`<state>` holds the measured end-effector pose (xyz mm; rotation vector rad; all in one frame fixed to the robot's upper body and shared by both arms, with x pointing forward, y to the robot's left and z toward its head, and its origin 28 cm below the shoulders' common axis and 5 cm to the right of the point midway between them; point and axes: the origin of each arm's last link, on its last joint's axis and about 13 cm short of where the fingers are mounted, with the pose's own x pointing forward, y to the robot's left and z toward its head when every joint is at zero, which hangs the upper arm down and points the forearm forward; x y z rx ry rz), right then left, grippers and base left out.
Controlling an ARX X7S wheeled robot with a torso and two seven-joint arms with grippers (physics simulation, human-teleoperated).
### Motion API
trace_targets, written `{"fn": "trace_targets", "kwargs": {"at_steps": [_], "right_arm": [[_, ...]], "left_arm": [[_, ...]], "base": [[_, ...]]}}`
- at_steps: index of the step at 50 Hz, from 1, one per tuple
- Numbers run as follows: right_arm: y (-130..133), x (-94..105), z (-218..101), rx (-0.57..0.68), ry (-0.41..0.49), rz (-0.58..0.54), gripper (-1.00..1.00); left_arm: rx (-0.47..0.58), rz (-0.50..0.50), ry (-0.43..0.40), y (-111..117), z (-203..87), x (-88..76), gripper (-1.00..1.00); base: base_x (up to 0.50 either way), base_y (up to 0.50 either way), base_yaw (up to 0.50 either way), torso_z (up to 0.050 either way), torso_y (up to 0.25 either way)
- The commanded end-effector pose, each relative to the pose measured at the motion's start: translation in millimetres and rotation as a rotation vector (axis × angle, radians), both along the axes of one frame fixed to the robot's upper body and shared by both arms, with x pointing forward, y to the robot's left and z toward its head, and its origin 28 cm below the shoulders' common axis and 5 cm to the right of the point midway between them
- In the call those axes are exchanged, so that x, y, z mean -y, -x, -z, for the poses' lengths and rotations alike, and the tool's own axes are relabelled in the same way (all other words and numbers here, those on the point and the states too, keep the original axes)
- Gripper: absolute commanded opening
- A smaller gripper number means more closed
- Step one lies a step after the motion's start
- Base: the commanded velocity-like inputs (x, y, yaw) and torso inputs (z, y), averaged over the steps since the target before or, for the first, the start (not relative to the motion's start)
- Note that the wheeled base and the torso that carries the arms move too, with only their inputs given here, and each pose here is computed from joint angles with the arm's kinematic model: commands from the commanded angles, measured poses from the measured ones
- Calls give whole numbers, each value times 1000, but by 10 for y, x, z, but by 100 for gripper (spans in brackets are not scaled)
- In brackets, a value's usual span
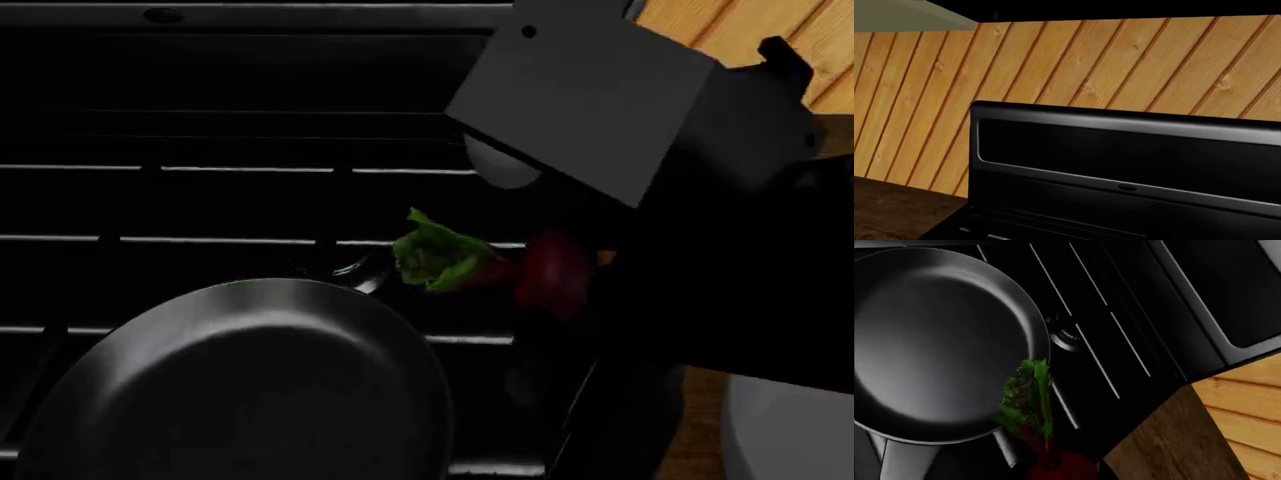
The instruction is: Pick the beet from the pan and place it in the bowl.
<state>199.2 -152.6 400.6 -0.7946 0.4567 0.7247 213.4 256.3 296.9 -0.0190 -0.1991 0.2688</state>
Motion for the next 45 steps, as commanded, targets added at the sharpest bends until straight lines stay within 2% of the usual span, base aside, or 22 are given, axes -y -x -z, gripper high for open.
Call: {"fn": "trace_targets", "kwargs": {"at_steps": [1, 21, 45], "right_arm": [[102, 183, -9, 21, -15, 118, -100], [470, 439, -4, 42, -55, 254, -100], [740, 643, 245, 56, -107, 418, -100]], "left_arm": [[-5, 10, 7, -49, 52, -24, 100], [-9, 25, 19, -96, 101, -51, 100], [-24, 40, 30, -162, 195, -56, 100]], "base": [[0, 0, 0, 0, 0], [0, 0, 0, 0, 0], [0, 0, 0, 0, 0]]}}
